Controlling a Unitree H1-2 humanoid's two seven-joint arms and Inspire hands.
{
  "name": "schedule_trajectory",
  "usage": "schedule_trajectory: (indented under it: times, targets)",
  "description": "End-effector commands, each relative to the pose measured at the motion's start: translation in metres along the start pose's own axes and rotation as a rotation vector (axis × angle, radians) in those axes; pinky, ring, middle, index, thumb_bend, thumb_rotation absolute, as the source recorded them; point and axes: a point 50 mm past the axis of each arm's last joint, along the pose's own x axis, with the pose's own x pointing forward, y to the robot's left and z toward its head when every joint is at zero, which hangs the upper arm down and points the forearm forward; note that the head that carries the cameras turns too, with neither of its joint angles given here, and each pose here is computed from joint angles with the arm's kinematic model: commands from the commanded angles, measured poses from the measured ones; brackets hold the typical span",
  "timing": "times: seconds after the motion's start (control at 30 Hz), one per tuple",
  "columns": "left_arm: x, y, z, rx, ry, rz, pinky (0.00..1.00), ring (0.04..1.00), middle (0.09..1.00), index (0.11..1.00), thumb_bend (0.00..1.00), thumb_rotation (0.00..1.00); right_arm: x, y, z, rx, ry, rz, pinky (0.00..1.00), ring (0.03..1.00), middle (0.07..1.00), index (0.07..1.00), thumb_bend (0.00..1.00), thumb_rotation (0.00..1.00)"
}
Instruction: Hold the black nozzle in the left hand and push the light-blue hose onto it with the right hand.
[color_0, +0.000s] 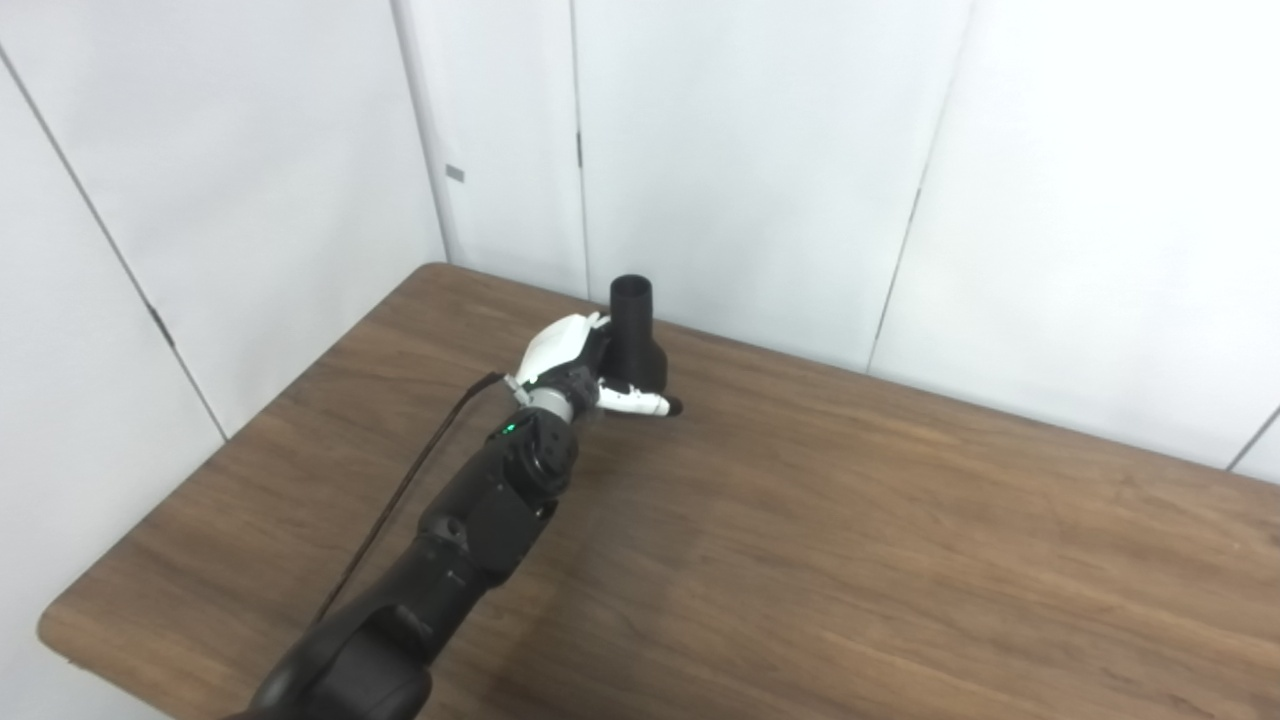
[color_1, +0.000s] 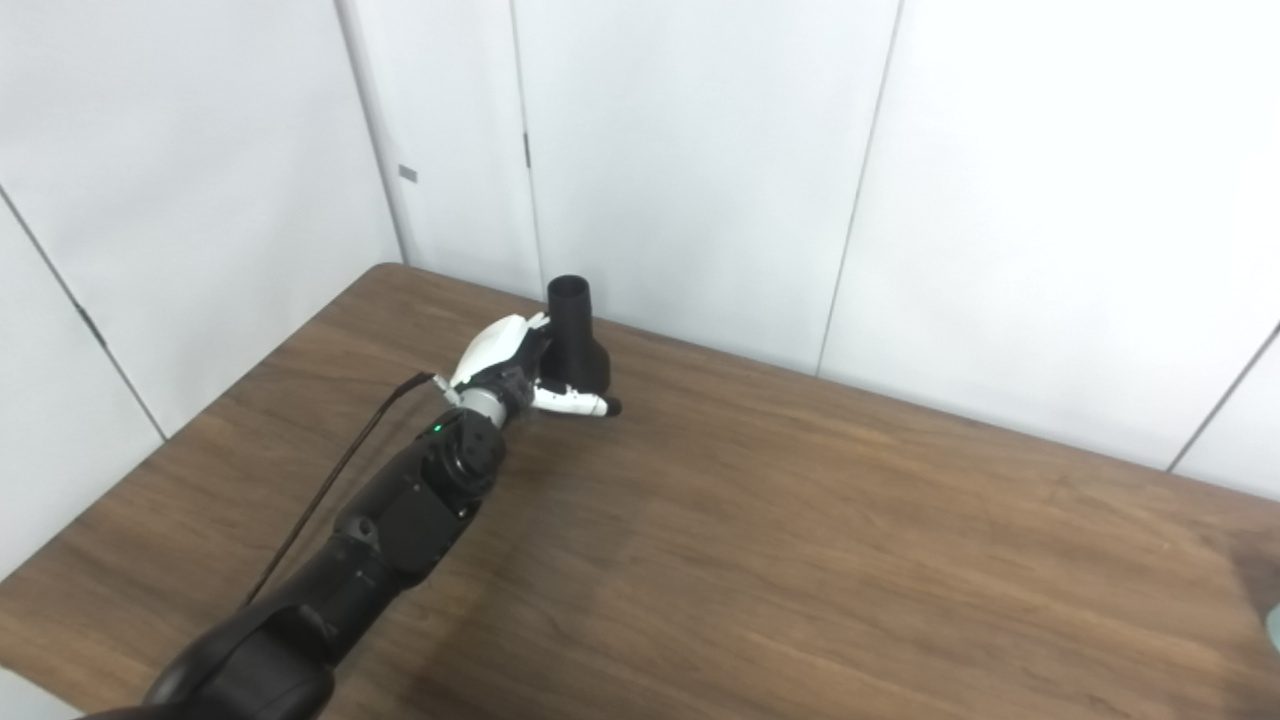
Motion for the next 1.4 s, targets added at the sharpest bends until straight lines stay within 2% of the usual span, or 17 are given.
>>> schedule_trajectory:
  times: [0.0,0.1,0.17,0.23,0.27,0.3,0.33,0.4,0.47,0.6,0.73,0.87,1.0,1.2,1.3,1.37]
  targets:
    - [-0.009,-0.038,-0.025,0.025,0.073,-0.157,0.95,0.996,0.976,0.878,1.0,0.33,-0.011,-0.005,-0.009,-0.024,0.064,0.009,0.35,0.528,0.58,0.489,0.5,0.18]
    - [-0.011,-0.045,-0.034,0.04,0.047,-0.135,0.99,0.951,0.928,0.847,1.0,0.31,-0.014,-0.004,-0.008,-0.019,0.063,0.007,0.36,0.528,0.578,0.489,0.5,0.18]
    - [-0.012,-0.05,-0.043,0.062,0.014,-0.098,1.0,0.823,0.778,0.748,1.0,0.22,-0.016,-0.004,-0.006,-0.015,0.064,0.006,0.36,0.527,0.576,0.488,0.5,0.18]
    - [-0.012,-0.058,-0.052,0.087,0.0,-0.069,0.98,0.739,0.656,0.621,0.96,0.06,-0.017,-0.004,-0.005,-0.011,0.063,0.007,0.36,0.53,0.579,0.489,0.5,0.18]
    - [-0.013,-0.063,-0.057,0.105,-0.008,-0.058,0.97,0.715,0.619,0.557,0.74,0.06,-0.018,-0.004,-0.005,-0.011,0.064,0.008,0.36,0.532,0.58,0.489,0.5,0.18]
    - [-0.015,-0.068,-0.062,0.119,-0.019,-0.047,0.94,0.67,0.567,0.493,0.61,0.02,-0.018,-0.005,-0.005,-0.01,0.065,0.008,0.36,0.534,0.582,0.519,0.8,0.5]
    - [-0.016,-0.071,-0.065,0.128,-0.028,-0.04,0.92,0.651,0.552,0.469,0.57,0.01,-0.019,-0.005,-0.004,-0.01,0.066,0.007,0.36,0.536,0.585,0.53,0.9,0.61]
    - [-0.019,-0.079,-0.071,0.155,-0.056,-0.038,0.9,0.622,0.534,0.452,0.53,0.0,-0.019,-0.005,-0.004,-0.01,0.067,0.009,0.36,0.543,0.591,0.545,0.98,0.7]
    - [-0.022,-0.084,-0.076,0.172,-0.081,-0.036,0.89,0.602,0.526,0.448,0.52,0.0,-0.019,-0.005,-0.004,-0.01,0.063,0.011,0.37,0.55,0.598,0.553,1.0,0.72]
    - [-0.029,-0.092,-0.083,0.183,-0.123,-0.035,0.88,0.571,0.512,0.45,0.52,0.0,-0.02,-0.004,-0.001,-0.005,0.056,0.015,0.38,0.555,0.602,0.56,0.98,0.71]
    - [-0.037,-0.101,-0.089,0.192,-0.177,-0.017,0.82,0.487,0.492,0.465,0.53,0.0,-0.021,-0.004,-0.002,-0.004,0.051,0.02,0.4,0.571,0.616,0.572,0.94,0.71]
    - [-0.045,-0.108,-0.09,0.179,-0.219,0.003,0.79,0.446,0.474,0.488,0.53,0.0,-0.02,-0.004,-0.001,-0.015,0.048,0.025,0.41,0.58,0.626,0.583,0.92,0.72]
    - [-0.05,-0.111,-0.085,0.181,-0.26,0.005,0.8,0.472,0.45,0.5,0.51,0.0,-0.02,-0.002,0.0,-0.012,0.049,0.026,0.42,0.585,0.628,0.588,0.89,0.72]
    - [-0.056,-0.113,-0.083,0.182,-0.322,0.01,0.78,0.462,0.448,0.506,0.5,0.0,-0.022,0.003,0.005,0.002,0.032,0.03,0.43,0.594,0.638,0.597,0.87,0.71]
    - [-0.064,-0.113,-0.082,0.167,-0.363,0.016,0.76,0.464,0.449,0.508,0.5,0.0,-0.027,0.004,0.01,0.0,0.02,0.036,0.5,0.657,0.693,0.646,0.77,0.71]
    - [-0.071,-0.113,-0.079,0.146,-0.403,0.014,0.77,0.474,0.45,0.505,0.5,0.0,-0.031,0.004,0.015,-0.002,0.003,0.039,0.57,0.702,0.728,0.685,0.63,0.68]
